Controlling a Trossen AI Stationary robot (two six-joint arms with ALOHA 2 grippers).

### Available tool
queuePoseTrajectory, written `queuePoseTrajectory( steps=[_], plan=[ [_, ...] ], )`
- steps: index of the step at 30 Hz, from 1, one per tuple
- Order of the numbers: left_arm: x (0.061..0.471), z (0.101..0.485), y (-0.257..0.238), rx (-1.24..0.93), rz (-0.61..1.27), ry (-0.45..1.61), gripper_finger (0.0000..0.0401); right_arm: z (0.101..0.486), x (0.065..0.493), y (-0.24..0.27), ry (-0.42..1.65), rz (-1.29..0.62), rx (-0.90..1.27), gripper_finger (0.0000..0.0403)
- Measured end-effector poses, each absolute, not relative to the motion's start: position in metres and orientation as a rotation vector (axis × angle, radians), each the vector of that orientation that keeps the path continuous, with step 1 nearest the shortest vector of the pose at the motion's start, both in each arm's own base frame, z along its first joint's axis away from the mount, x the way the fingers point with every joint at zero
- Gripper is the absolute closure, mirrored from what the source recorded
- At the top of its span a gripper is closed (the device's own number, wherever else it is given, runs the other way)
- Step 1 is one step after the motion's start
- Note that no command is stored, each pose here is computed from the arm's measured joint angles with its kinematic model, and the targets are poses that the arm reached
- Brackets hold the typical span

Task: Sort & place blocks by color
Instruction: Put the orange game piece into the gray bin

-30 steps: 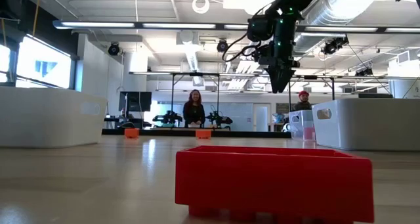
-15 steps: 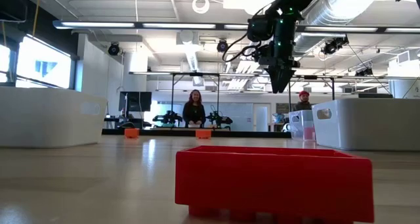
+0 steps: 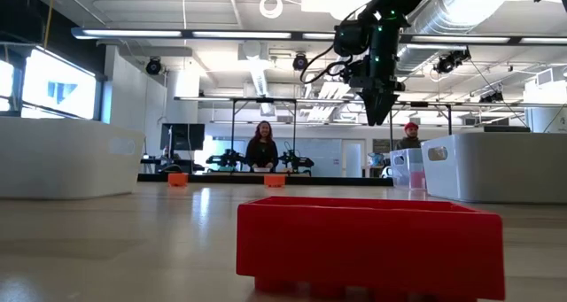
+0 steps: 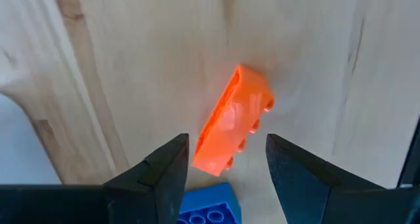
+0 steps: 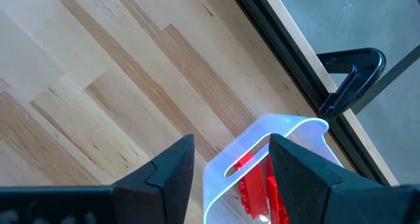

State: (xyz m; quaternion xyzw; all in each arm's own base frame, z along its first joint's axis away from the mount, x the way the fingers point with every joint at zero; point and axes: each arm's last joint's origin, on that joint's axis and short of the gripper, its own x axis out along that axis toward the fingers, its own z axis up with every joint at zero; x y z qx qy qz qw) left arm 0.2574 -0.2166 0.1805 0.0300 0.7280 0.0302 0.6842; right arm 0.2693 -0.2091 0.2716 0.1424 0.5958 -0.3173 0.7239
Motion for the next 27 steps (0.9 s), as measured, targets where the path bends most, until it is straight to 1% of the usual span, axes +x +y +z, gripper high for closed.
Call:
queuePoseTrajectory(
  steps=[7, 11, 19, 23, 27],
  plan=[
    [0.259, 0.161, -0.221, 0.094, 0.011, 1.739, 0.0213, 0.272, 0.269, -0.209, 1.315, -0.701, 0.315, 0.0219],
    [0.261, 0.151, -0.220, 0.117, 0.036, 1.750, 0.0213, 0.272, 0.270, -0.208, 1.314, -0.704, 0.318, 0.0219],
    [0.263, 0.147, -0.219, 0.126, 0.038, 1.755, 0.0217, 0.272, 0.274, -0.202, 1.316, -0.689, 0.310, 0.0219],
    [0.263, 0.147, -0.219, 0.121, 0.035, 1.760, 0.0245, 0.272, 0.278, -0.197, 1.327, -0.654, 0.272, 0.0219],
    [0.264, 0.147, -0.218, 0.099, 0.058, 1.759, 0.0295, 0.271, 0.282, -0.188, 1.368, -0.586, 0.211, 0.0219]
  ],
)
